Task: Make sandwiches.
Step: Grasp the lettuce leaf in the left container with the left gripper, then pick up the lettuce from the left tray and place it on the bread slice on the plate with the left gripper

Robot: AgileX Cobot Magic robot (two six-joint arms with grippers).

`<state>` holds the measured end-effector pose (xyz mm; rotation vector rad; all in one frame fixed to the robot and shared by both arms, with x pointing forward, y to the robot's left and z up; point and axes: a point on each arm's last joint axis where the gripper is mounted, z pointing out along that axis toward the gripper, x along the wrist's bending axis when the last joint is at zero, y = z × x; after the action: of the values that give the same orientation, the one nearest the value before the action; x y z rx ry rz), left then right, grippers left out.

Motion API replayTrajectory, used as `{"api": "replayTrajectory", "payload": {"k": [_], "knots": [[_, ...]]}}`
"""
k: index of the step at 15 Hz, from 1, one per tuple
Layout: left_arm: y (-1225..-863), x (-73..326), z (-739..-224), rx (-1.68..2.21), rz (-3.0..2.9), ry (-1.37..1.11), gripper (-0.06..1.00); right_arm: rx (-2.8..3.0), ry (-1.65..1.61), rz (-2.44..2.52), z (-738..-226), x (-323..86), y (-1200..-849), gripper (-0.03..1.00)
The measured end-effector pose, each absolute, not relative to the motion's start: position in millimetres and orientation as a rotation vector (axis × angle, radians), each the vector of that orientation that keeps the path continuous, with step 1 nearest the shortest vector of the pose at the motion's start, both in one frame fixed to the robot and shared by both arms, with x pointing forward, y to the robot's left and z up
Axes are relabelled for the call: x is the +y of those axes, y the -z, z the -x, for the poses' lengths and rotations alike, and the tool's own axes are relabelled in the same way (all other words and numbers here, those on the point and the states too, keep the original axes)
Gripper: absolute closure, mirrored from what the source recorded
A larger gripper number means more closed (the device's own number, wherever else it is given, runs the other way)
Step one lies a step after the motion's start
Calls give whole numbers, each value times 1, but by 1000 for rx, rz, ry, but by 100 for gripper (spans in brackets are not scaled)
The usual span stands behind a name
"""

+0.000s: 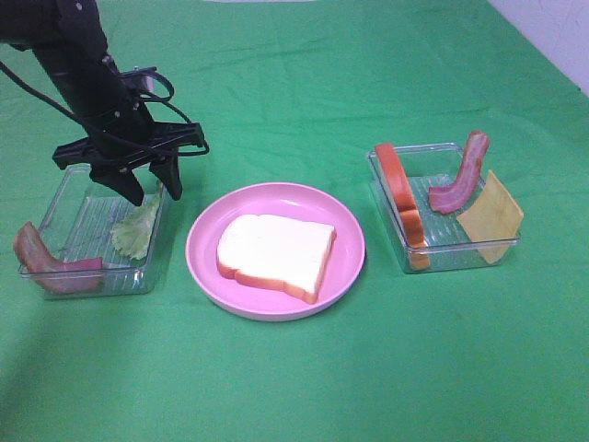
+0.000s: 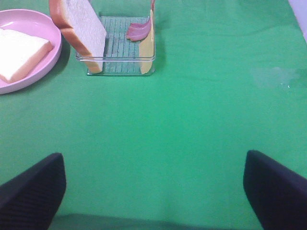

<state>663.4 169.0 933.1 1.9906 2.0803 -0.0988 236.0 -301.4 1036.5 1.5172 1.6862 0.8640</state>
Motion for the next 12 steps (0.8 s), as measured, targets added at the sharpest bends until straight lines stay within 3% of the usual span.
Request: {"api": "replayTrajectory", "payload": {"k": [2, 5, 6, 12], "knots": [[-933, 169, -663, 2080, -1990, 98, 56, 1686, -864, -1517, -236, -301, -1036, 0], [-933, 169, -663, 2081, -1991, 100, 87, 1686, -864, -1517, -236, -301, -1036, 0], [-933, 169, -663, 2081, -1992, 99, 92, 1686, -864, -1517, -236, -301, -1036, 0], [-949, 169, -663, 2092, -2055, 148, 93, 1686, -864, -1517, -236, -301, -1036, 0]]}}
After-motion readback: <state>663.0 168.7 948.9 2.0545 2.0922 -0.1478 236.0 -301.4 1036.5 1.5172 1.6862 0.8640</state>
